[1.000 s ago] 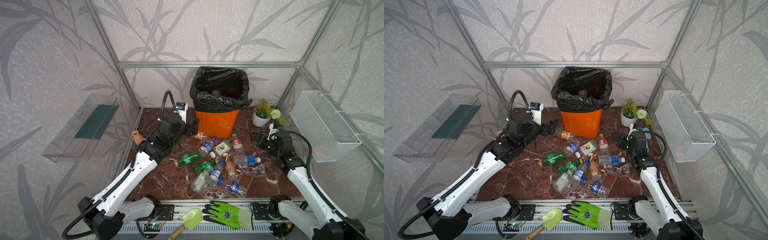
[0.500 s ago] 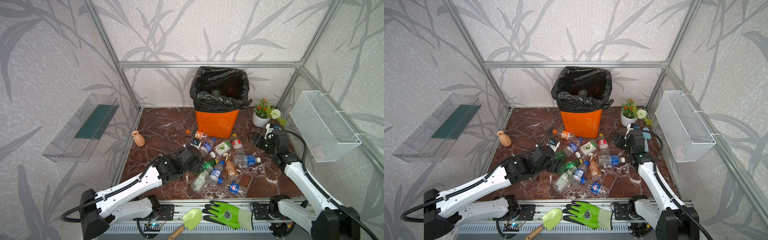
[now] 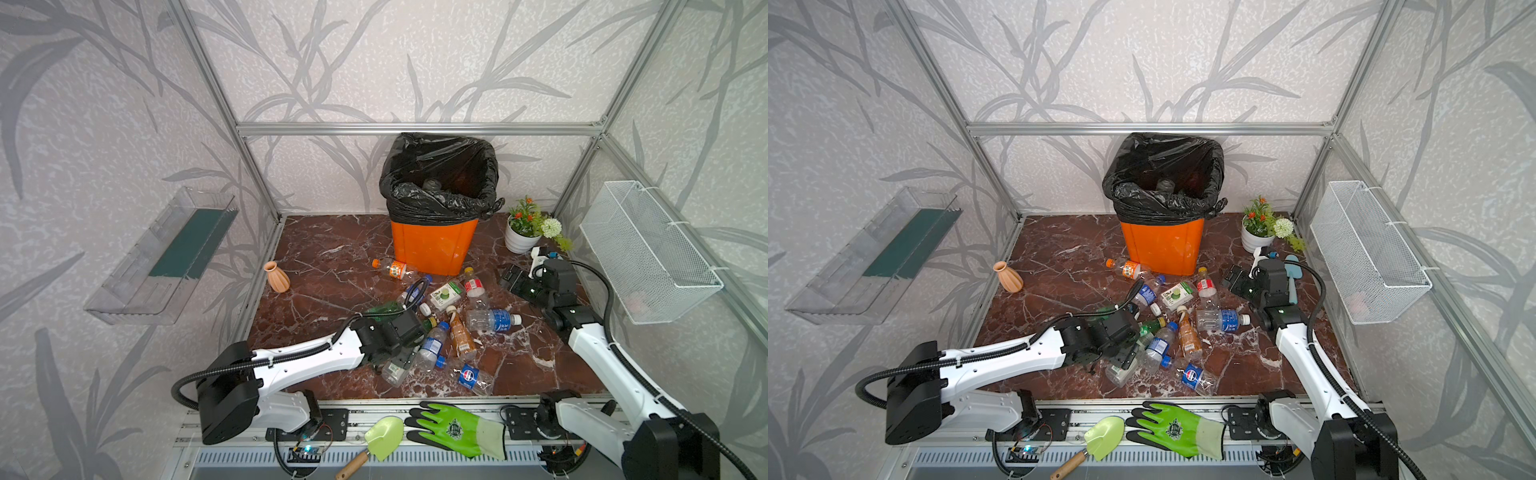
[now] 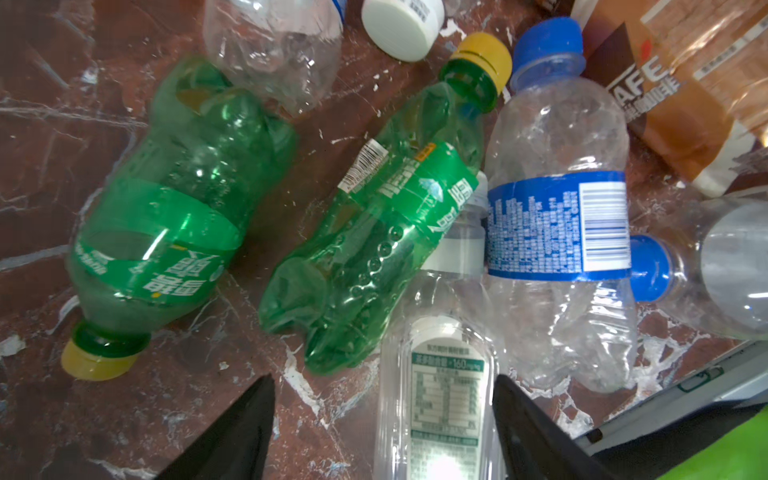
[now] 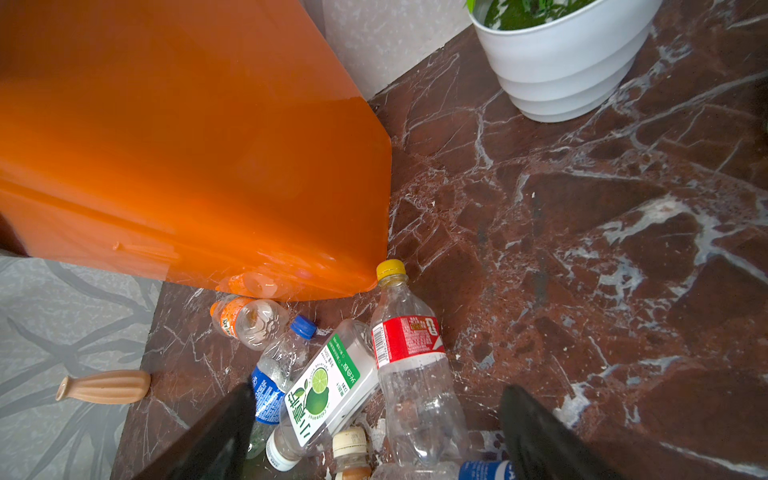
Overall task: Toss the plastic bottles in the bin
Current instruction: 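Close the left gripper on the small green-labelled clear bottle, then lift the green-labelled bottle upright and carry it over the bin, then open the left gripper to drop the green-labelled bottle into the bin, then draw the left arm back down beside the vase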
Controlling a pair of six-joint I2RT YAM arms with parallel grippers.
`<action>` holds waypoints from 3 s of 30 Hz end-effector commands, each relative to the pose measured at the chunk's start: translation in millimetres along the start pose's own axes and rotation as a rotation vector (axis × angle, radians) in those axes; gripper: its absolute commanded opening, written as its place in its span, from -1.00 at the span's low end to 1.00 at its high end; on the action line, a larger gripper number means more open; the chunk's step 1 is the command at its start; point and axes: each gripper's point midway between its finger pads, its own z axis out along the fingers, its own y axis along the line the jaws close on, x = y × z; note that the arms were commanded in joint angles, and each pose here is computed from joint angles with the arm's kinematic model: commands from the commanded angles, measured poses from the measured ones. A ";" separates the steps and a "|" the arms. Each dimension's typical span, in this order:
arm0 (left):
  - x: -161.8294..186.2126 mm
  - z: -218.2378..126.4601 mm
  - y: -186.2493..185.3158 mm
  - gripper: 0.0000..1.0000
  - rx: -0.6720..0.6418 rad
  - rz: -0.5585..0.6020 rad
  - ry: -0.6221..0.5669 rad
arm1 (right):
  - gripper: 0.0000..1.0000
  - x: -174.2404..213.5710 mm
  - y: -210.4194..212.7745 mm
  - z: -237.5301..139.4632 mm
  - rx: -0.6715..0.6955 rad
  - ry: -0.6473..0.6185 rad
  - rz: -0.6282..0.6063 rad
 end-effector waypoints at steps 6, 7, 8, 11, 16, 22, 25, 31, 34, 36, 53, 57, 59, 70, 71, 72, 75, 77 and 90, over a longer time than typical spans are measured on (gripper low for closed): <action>9.9 13.1 -17.4 0.64 0.036 0.053 0.091 | 0.84 -9.4 7.0 -1.9 -0.021 -0.024 -0.009; 11.5 15.2 -18.6 0.63 0.036 0.057 0.104 | 0.84 -9.4 7.1 -2.1 -0.021 -0.024 -0.010; 13.4 16.9 -18.9 0.63 0.035 0.060 0.114 | 0.84 -9.1 6.5 -2.0 -0.019 -0.023 -0.011; 18.2 20.8 -19.4 0.62 0.032 0.067 0.134 | 0.84 -8.1 5.3 -1.7 -0.015 -0.021 -0.010; 19.8 24.1 -19.3 0.60 0.029 0.069 0.142 | 0.84 -7.0 4.5 -1.4 -0.013 -0.019 -0.009; 24.8 29.2 -17.3 0.52 0.012 0.077 0.165 | 0.84 -6.2 3.1 -1.0 -0.009 -0.019 -0.009; 21.6 24.6 -12.9 0.39 -0.006 0.094 0.147 | 0.84 -6.4 1.7 -0.9 -0.002 -0.022 -0.011; 7.0 5.9 -8.4 0.05 -0.014 0.090 0.089 | 0.85 -7.0 2.1 -0.5 -0.004 -0.024 -0.006; -8.2 -13.2 -13.6 -0.01 0.031 0.087 0.024 | 0.85 -6.5 1.8 0.0 -0.007 -0.026 0.000; -18.4 -28.0 -13.5 -0.01 0.048 0.080 -0.030 | 0.85 -6.1 1.1 0.6 -0.005 -0.027 0.004; -145.2 -290.1 71.4 -0.01 -0.081 0.005 -1.057 | 0.85 -11.6 2.5 -3.0 -0.012 -0.062 0.017; -166.2 -354.6 74.1 -0.03 -0.121 0.058 -1.318 | 0.85 -16.8 5.6 -8.1 -0.019 -0.086 0.016; -177.5 -383.3 72.1 -0.07 -0.132 0.072 -1.440 | 0.85 -18.3 6.5 -11.1 -0.021 -0.096 0.015; -332.3 -372.9 86.1 0.08 -0.025 0.034 -1.412 | 0.85 -16.4 4.9 -29.5 -0.029 -0.142 0.032; -352.7 -365.7 85.2 0.19 0.000 0.033 -1.355 | 0.86 -15.4 4.6 -30.5 -0.028 -0.141 0.026; -368.5 -348.3 83.1 0.31 0.017 0.033 -1.280 | 0.86 -15.2 4.3 -31.7 -0.026 -0.141 0.023; -391.1 -323.8 78.1 0.66 0.048 0.018 -1.140 | 0.88 -13.9 2.9 -34.6 -0.012 -0.136 -0.012; -394.3 -327.6 78.7 0.98 0.052 0.004 -1.158 | 0.89 -14.2 0.6 -36.2 0.001 -0.139 -0.025; -336.0 -373.2 93.2 0.98 0.024 -0.026 -1.373 | 0.81 0.9 7.9 -7.0 0.014 0.024 -0.152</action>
